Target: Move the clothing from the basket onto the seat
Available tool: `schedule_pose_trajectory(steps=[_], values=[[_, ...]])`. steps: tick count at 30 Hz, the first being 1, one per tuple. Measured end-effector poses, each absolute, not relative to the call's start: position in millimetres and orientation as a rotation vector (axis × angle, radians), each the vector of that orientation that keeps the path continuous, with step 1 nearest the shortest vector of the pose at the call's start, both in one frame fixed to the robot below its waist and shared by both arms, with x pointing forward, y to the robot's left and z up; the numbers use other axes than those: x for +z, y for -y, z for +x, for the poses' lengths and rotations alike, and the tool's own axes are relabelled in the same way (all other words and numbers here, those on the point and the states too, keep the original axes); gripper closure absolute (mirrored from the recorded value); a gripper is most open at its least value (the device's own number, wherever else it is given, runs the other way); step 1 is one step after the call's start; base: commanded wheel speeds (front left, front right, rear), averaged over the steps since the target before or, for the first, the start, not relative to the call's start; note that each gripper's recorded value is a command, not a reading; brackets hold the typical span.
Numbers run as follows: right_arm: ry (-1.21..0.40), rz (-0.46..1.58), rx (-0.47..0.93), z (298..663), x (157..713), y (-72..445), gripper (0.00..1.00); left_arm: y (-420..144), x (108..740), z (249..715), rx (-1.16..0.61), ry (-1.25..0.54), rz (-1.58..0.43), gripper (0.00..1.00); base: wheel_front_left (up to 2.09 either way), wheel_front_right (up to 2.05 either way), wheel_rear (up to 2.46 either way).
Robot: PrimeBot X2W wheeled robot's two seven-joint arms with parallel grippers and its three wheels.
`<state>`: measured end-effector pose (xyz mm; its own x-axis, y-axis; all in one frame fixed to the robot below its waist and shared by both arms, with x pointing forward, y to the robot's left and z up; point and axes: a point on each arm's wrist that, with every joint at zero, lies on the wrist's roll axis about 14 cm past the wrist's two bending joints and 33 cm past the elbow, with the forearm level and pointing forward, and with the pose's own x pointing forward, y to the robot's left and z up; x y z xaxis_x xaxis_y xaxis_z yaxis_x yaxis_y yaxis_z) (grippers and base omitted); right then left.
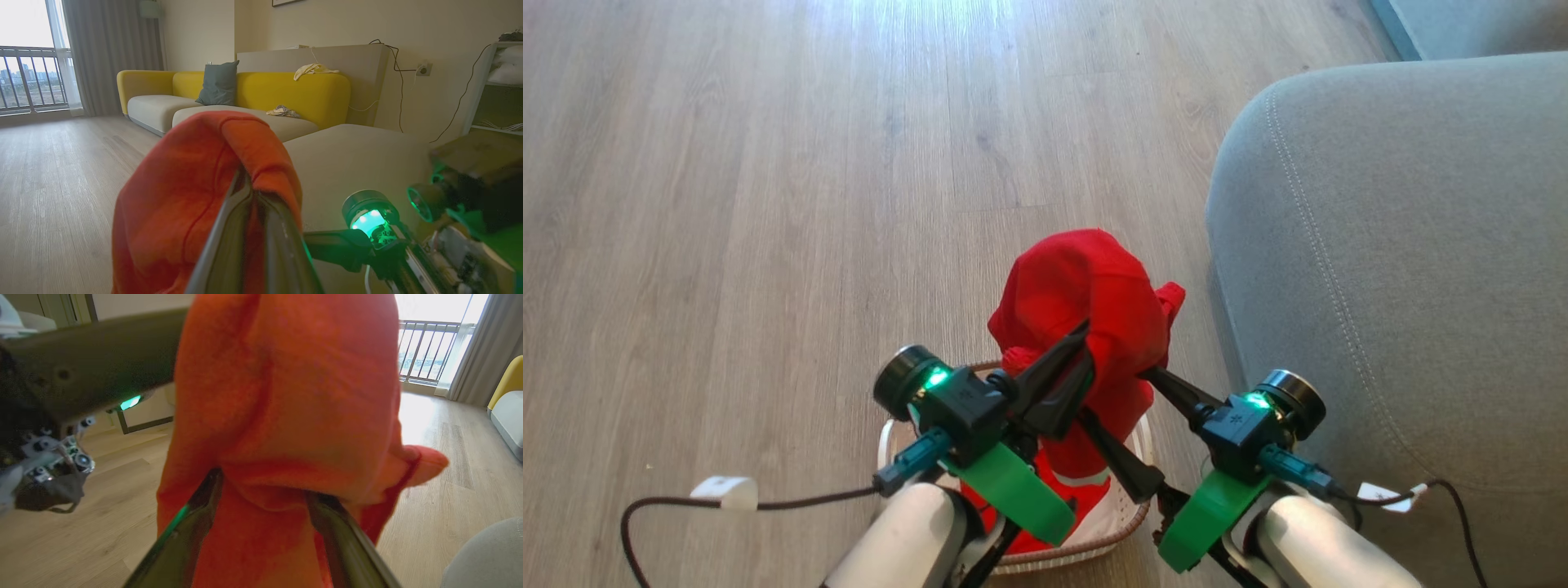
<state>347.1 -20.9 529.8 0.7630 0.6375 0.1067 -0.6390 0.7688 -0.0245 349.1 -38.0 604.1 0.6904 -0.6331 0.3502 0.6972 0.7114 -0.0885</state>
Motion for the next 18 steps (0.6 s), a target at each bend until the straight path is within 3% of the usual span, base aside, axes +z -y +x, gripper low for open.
schedule_pose_trajectory(steps=[15,16,18], values=[[0.109,-0.035,0.695,358,526,7,0.00,41,599,341,-0.766,0.292,-0.211,1.00,0.00,0.00,0.00],[0.110,-0.030,0.691,359,527,7,1.00,41,599,341,-0.766,0.291,-0.210,1.00,0.00,0.00,0.00],[0.121,-0.015,0.677,362,532,7,1.00,40,598,341,-0.767,0.289,-0.209,1.00,0.00,0.00,0.00]])
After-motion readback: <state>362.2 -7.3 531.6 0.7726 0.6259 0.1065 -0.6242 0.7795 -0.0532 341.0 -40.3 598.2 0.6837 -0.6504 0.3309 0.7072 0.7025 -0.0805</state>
